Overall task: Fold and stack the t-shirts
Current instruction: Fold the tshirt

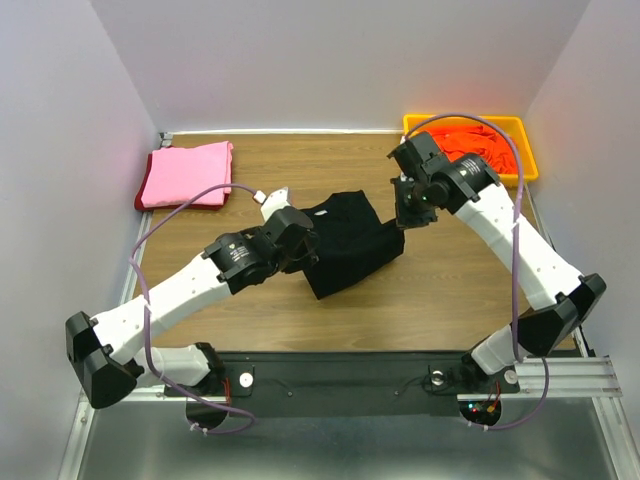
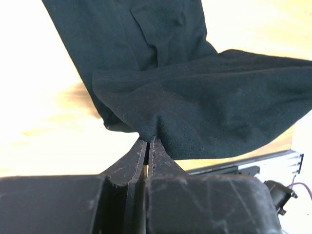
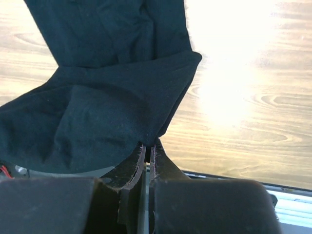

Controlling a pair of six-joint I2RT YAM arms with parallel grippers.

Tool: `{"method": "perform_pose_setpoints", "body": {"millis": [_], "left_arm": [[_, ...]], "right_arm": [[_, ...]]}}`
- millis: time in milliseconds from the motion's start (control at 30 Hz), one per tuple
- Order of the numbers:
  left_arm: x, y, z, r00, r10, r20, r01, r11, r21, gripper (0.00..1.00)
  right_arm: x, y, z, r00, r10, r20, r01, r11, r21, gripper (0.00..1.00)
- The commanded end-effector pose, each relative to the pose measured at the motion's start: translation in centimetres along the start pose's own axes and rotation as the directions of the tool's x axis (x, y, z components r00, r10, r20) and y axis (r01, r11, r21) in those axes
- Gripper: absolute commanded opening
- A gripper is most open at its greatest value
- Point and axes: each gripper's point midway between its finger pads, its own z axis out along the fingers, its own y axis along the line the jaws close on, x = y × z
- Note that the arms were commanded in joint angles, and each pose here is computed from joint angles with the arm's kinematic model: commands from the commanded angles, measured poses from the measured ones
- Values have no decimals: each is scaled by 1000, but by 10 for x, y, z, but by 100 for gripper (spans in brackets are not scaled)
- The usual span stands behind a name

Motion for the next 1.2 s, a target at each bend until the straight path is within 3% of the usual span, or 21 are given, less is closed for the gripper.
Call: {"method": "perform_pose_setpoints", "body": {"millis": [0, 633, 1167], "left_arm": [[-15, -6, 1, 999, 9, 40, -11, 998, 59, 0], [-42, 27, 44, 996, 11, 90, -10, 1000, -13, 0], [-89, 83, 114, 994, 75, 81, -67, 993, -96, 0]], "right_arm": [[-27, 4, -3, 996, -17, 88, 17, 1000, -1, 1], [-76, 22, 57, 983, -129, 132, 120, 990, 72, 1], [-107, 36, 140, 988, -120, 93, 115, 992, 51, 1]]}}
